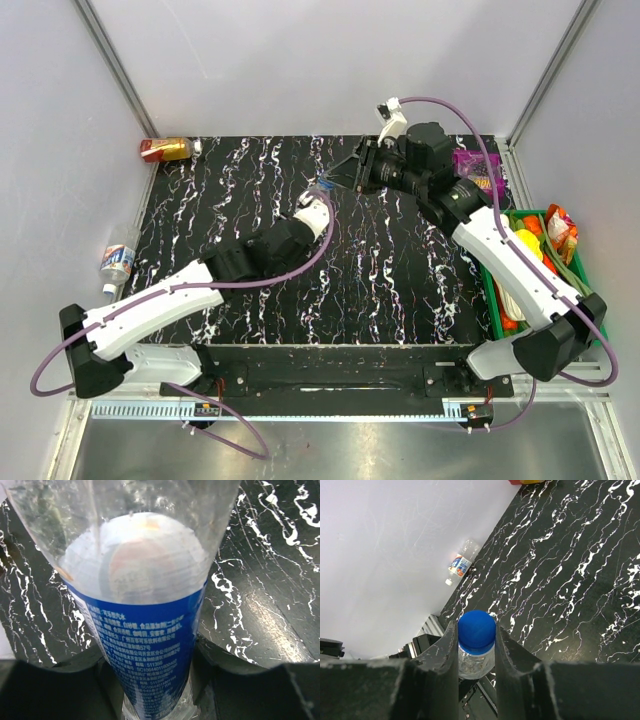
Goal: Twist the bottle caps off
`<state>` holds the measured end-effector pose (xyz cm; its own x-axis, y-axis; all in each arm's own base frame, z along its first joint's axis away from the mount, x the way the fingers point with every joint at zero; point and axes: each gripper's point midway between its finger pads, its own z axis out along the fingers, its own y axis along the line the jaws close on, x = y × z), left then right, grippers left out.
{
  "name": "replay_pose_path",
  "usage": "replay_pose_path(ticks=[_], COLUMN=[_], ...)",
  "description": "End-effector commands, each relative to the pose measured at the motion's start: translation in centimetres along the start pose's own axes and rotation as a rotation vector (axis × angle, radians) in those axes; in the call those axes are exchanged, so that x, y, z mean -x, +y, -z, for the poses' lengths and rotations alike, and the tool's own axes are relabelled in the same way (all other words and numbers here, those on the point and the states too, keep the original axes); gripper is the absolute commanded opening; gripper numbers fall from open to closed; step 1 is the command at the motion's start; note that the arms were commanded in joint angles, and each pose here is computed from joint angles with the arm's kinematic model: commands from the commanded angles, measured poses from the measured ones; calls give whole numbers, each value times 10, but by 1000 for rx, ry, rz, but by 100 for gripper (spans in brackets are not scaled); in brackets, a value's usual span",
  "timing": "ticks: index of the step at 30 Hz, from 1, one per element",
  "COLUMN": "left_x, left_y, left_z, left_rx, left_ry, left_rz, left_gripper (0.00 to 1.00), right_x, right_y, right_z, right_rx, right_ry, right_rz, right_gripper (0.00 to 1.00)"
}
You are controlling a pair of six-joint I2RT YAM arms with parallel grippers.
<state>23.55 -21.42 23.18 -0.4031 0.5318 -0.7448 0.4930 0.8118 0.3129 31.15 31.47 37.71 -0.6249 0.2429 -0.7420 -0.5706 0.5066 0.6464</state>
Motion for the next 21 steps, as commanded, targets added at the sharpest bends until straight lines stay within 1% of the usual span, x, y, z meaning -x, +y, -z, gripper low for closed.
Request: replay_pose_path(ticks=[1, 7, 12, 14, 21], left_x=[23, 30, 39, 42, 53], left_y=[-11, -23, -30, -38, -55], left_z=[13, 22, 35, 46, 85], left_rx=[-113, -266, -435, -531, -788], left_ry=[-120, -163, -236, -271, -402], left_rz=[41, 81, 125, 117, 92], left_gripper=[0, 0, 0, 0, 0], right_x=[12, 13, 11, 11, 8], right_y=[38, 51, 59, 61, 77], right_z=[18, 29, 35, 37, 49], right_rx=[141, 198, 235, 252, 334], right_ry=[-45, -61, -58, -59, -56], right_rz=[87, 146, 193, 220, 300], right_gripper=[0, 0, 0, 0, 0])
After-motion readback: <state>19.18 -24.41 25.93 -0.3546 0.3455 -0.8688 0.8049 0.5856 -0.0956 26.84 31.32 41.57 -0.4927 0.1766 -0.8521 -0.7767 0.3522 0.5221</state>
